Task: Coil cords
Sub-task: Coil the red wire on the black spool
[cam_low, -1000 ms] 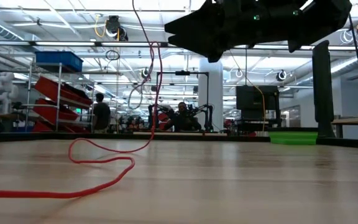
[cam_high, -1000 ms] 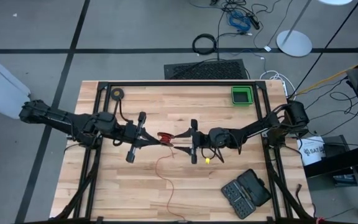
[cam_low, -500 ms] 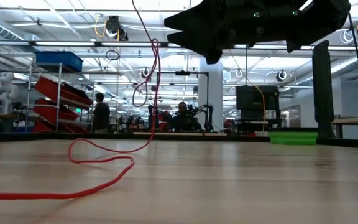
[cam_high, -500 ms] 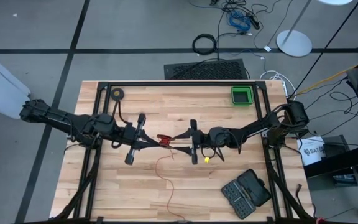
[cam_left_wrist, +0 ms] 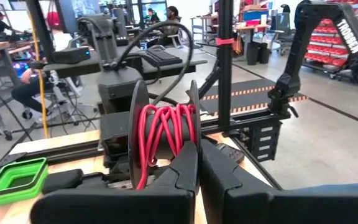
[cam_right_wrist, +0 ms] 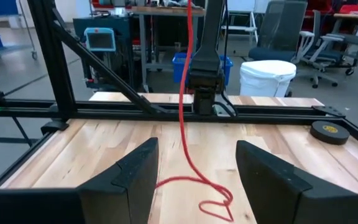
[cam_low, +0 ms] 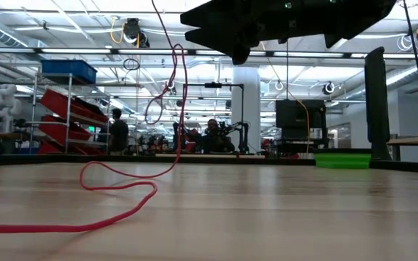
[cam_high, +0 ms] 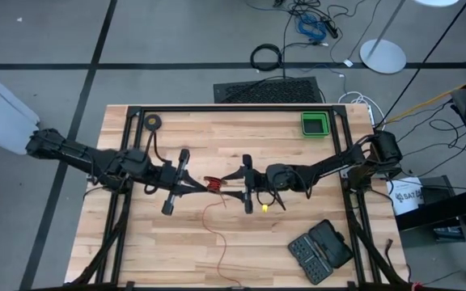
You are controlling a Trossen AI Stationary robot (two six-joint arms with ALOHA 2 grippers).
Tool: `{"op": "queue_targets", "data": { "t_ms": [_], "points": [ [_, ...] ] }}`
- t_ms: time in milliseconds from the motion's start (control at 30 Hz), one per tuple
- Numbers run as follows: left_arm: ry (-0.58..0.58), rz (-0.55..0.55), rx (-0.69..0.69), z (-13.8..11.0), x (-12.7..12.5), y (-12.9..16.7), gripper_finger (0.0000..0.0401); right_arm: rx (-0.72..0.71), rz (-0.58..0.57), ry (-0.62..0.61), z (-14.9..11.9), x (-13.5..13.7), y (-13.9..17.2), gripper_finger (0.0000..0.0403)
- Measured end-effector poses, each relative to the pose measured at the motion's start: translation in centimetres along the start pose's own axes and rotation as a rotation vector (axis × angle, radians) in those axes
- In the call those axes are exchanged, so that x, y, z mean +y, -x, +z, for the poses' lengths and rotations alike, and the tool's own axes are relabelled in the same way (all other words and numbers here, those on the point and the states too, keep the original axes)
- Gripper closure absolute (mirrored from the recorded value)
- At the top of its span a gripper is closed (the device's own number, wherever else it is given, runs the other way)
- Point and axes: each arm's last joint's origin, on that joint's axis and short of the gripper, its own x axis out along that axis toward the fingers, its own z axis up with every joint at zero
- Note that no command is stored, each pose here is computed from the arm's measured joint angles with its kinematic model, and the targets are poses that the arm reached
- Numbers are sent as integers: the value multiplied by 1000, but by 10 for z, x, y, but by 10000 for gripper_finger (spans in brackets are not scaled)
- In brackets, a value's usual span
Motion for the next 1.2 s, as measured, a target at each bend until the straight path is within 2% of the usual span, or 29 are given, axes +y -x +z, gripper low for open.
{"op": "queue_targets", "data": {
  "t_ms": [800, 1033, 1200],
  "points": [
    [-3, 0, -13, 2, -12, 0, 393, 26, 32, 5, -7, 9, -2, 202],
    [-4, 1, -13, 3, -12, 1, 393, 90, 24, 53, -20, 12, -46, 202],
    [-4, -3, -12, 2, -13, 1, 393, 153, 19, 78, -11, 13, -69, 202]
  ]
}}
